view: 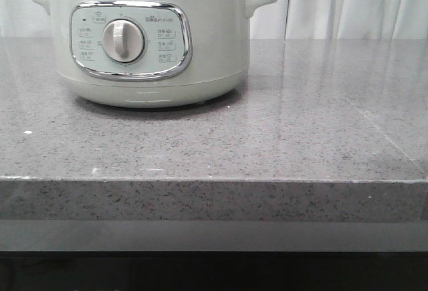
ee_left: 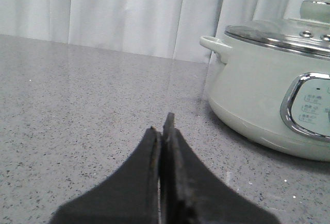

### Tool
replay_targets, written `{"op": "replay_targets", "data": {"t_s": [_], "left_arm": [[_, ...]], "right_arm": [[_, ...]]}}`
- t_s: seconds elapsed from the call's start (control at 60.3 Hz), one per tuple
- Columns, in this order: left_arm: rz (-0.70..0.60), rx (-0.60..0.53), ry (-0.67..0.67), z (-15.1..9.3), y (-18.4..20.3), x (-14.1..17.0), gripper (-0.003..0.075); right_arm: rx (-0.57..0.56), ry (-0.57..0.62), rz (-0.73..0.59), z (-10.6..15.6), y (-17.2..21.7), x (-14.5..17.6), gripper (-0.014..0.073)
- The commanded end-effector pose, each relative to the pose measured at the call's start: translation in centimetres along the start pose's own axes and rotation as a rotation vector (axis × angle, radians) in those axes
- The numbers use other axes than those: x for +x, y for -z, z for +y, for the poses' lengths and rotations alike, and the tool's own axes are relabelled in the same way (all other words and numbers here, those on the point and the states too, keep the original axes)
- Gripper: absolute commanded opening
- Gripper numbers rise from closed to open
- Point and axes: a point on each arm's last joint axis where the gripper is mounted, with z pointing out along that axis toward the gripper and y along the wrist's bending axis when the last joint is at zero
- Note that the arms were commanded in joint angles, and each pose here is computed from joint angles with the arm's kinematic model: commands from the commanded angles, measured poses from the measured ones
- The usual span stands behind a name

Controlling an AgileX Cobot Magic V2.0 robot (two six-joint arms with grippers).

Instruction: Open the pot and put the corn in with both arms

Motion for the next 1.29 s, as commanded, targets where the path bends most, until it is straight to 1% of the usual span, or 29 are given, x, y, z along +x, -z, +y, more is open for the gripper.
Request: {"op": "replay_targets", "data": {"t_s": [0.0, 0.282, 0.365, 0.431, 0.564, 0.68, 0.846, 0.929, 1.062, 1.278], "left_arm": [[-0.087, 0.003, 0.009, 0.0, 0.1, -0.5, -0.002], [-0.087, 0.003, 0.009, 0.0, 0.1, -0.5, -0.002], [-0.087, 0.003, 0.009, 0.0, 0.1, -0.5, -0.002], [-0.087, 0.003, 0.009, 0.0, 0.1, -0.5, -0.002], [-0.087, 0.003, 0.009, 0.0, 0.1, -0.5, -0.002], [-0.087, 0.003, 0.009, 0.0, 0.1, -0.5, -0.002], [-0.087, 0.003, 0.009, 0.0, 0.1, -0.5, -0.002], [-0.087, 0.003, 0.009, 0.0, 0.1, -0.5, -0.002], [-0.087, 0.003, 0.009, 0.0, 0.1, -0.5, -0.002], [-0.087, 0.003, 0.009, 0.0, 0.1, -0.5, -0.002]], "right_arm": [[-0.004, -0.002, -0.094, 0.1, 0.4, -1.5, -0.012], [-0.01, 0.003, -0.093, 0.2, 0.4, -1.4, -0.012], [0.03, 0.064, -0.124, -0.2, 1.3, -0.9, -0.012], [0.078, 0.075, -0.181, -0.9, 2.2, -0.3, -0.012], [0.191, 0.03, -0.3, -2.3, 4.3, 2.1, -0.012], [0.29, -0.008, -0.402, -3.0, 5.9, 5.3, -0.012], [0.394, -0.011, -0.489, -3.3, 6.8, 9.7, -0.012], [0.437, -0.014, -0.505, -3.4, 6.9, 11.7, -0.012], [0.469, -0.016, -0.52, -3.6, 6.5, 14.4, -0.012], [0.492, -0.042, -0.473, -4.1, 5.1, 16.9, -0.012]]}}
